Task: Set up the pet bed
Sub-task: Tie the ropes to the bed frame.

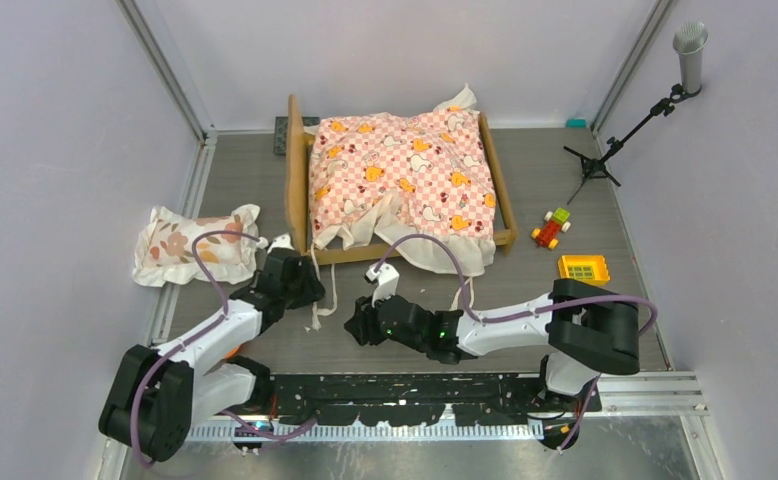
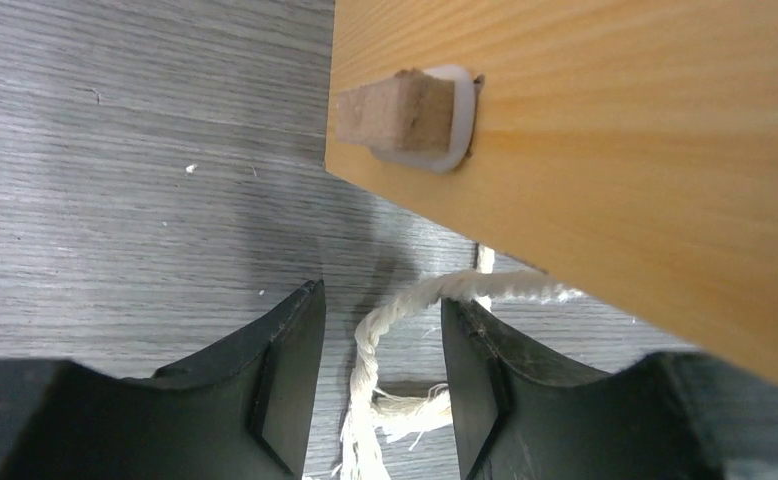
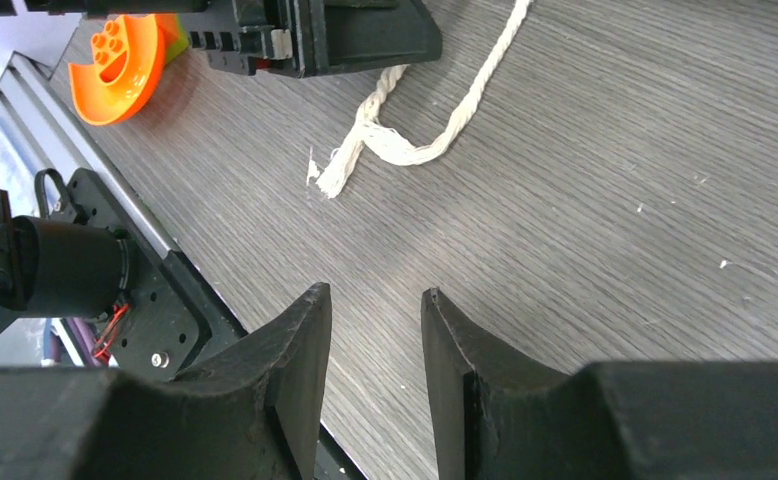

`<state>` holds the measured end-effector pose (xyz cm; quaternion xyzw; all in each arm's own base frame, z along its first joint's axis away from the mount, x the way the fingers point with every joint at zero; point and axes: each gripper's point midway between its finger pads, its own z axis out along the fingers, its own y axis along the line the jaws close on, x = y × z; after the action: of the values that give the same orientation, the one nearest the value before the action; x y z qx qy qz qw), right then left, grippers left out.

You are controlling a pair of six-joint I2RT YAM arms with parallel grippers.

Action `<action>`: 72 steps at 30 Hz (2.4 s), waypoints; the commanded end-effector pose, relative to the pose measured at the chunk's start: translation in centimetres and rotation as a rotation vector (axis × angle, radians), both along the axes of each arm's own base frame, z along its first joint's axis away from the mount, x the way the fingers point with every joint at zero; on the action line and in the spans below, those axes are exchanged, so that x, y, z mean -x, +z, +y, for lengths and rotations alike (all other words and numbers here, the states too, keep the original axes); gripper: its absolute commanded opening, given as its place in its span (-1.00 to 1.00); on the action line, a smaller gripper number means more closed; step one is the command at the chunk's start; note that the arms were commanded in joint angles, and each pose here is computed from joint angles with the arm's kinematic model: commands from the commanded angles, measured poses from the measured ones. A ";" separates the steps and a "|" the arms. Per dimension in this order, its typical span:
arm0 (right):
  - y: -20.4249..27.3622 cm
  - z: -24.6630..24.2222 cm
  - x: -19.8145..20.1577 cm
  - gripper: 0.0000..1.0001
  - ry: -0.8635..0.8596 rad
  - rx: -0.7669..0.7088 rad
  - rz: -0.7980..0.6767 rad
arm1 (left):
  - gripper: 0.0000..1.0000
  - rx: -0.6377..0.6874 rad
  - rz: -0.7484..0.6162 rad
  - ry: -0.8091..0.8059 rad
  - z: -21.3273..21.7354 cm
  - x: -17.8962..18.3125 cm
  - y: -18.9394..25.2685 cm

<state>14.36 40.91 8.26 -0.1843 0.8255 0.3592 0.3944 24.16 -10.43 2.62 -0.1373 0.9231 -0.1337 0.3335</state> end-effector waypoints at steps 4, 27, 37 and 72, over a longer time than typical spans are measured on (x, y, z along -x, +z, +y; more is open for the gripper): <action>1.9 3.0 1.4 -0.05 0.039 -0.090 0.015 | -0.02 -0.021 -0.044 0.067 0.9 -0.8 2.6; -3.8 9.5 -2.0 0.07 -0.211 0.052 0.091 | 0.11 0.010 -0.357 0.187 6.6 6.2 19.7; -5.6 10.0 -1.4 -0.23 -0.205 0.141 0.118 | 0.13 0.012 -0.406 0.181 6.8 6.3 21.2; 5.0 9.6 -3.4 -0.99 0.045 0.062 0.109 | 0.19 -0.029 -0.434 0.214 8.3 7.3 21.9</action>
<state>17.66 51.18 9.35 -0.1831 0.8648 0.3337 0.3274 16.97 -2.44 23.66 -0.1983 0.8194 -0.1120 0.5260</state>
